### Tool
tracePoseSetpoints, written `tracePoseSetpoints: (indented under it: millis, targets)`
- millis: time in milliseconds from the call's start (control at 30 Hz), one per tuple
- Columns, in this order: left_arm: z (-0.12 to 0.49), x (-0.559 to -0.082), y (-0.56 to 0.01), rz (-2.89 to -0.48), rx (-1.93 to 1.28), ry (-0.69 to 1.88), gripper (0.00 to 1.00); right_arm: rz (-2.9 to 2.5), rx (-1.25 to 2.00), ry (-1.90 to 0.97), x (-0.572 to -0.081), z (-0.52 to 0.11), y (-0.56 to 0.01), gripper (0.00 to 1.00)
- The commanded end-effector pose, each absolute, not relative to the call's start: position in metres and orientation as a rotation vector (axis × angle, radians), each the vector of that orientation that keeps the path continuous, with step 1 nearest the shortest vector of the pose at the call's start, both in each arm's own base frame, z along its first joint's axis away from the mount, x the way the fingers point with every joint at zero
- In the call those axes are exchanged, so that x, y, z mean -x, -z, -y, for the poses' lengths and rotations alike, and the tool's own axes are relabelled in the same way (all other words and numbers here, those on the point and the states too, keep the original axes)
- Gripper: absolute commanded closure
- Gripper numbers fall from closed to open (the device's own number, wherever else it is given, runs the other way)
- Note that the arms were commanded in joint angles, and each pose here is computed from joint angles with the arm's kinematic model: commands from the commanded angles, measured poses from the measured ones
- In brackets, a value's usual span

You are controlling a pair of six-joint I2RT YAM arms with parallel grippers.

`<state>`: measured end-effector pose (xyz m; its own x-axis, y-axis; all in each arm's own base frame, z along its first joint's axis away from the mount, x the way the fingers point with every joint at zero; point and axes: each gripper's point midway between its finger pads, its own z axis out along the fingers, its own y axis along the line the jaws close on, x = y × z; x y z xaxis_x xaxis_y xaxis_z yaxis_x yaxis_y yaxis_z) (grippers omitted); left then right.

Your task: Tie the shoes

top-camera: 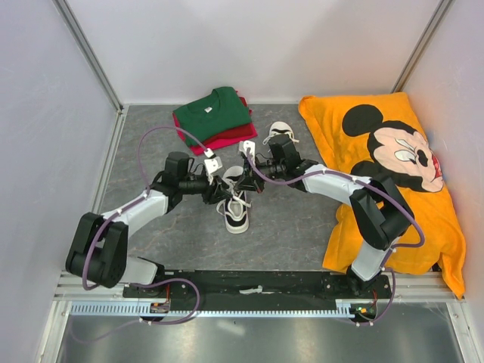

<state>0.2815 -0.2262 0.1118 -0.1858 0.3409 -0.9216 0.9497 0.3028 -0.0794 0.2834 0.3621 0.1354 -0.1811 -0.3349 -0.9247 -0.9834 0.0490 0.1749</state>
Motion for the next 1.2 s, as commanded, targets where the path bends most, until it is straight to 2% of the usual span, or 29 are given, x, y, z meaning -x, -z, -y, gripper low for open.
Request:
tracePoseSetpoints:
  millis: [0, 100, 167, 400, 533, 600, 700, 733, 933, 1100, 1167]
  targets:
    - [0.226, -0.292, -0.138, -1.655, -1.042, 0.844, 0.52, -1.647, 1.234, -1.214, -0.288, -0.367, -0.147, 1.0]
    - [0.223, -0.289, -0.139, -1.664, -1.001, 0.84, 0.43, -1.655, 1.208, -1.225, -0.287, -0.366, -0.146, 1.0]
    - [0.223, -0.289, -0.139, -1.67, -0.985, 0.843, 0.42, -1.672, 1.181, -1.236, -0.288, -0.367, -0.147, 1.0]
    - [0.225, -0.297, -0.139, -1.671, -0.971, 0.838, 0.4, -1.671, 1.153, -1.243, -0.291, -0.369, -0.149, 1.0]
    - [0.23, -0.301, -0.138, -1.668, -0.99, 0.859, 0.43, -1.689, 1.128, -1.262, -0.292, -0.369, -0.151, 1.0]
    - [0.231, -0.302, -0.138, -1.682, -1.001, 0.866, 0.48, -1.693, 1.119, -1.26, -0.294, -0.368, -0.151, 1.0]
    - [0.229, -0.304, -0.133, -1.719, -1.014, 0.858, 0.59, -1.698, 1.114, -1.26, -0.295, -0.367, -0.15, 1.0]
    - [0.229, -0.303, -0.132, -1.722, -1.025, 0.857, 0.66, -1.695, 1.115, -1.261, -0.295, -0.367, -0.151, 1.0]
    - [0.228, -0.293, -0.13, -1.691, -1.115, 0.869, 0.86, -1.712, 1.106, -1.262, -0.297, -0.365, -0.147, 1.0]
    - [0.229, -0.289, -0.13, -1.657, -1.19, 0.877, 0.95, -1.721, 1.102, -1.269, -0.297, -0.365, -0.144, 1.0]
    - [0.228, -0.288, -0.131, -1.642, -1.204, 0.872, 0.91, -1.722, 1.104, -1.274, -0.296, -0.365, -0.144, 1.0]
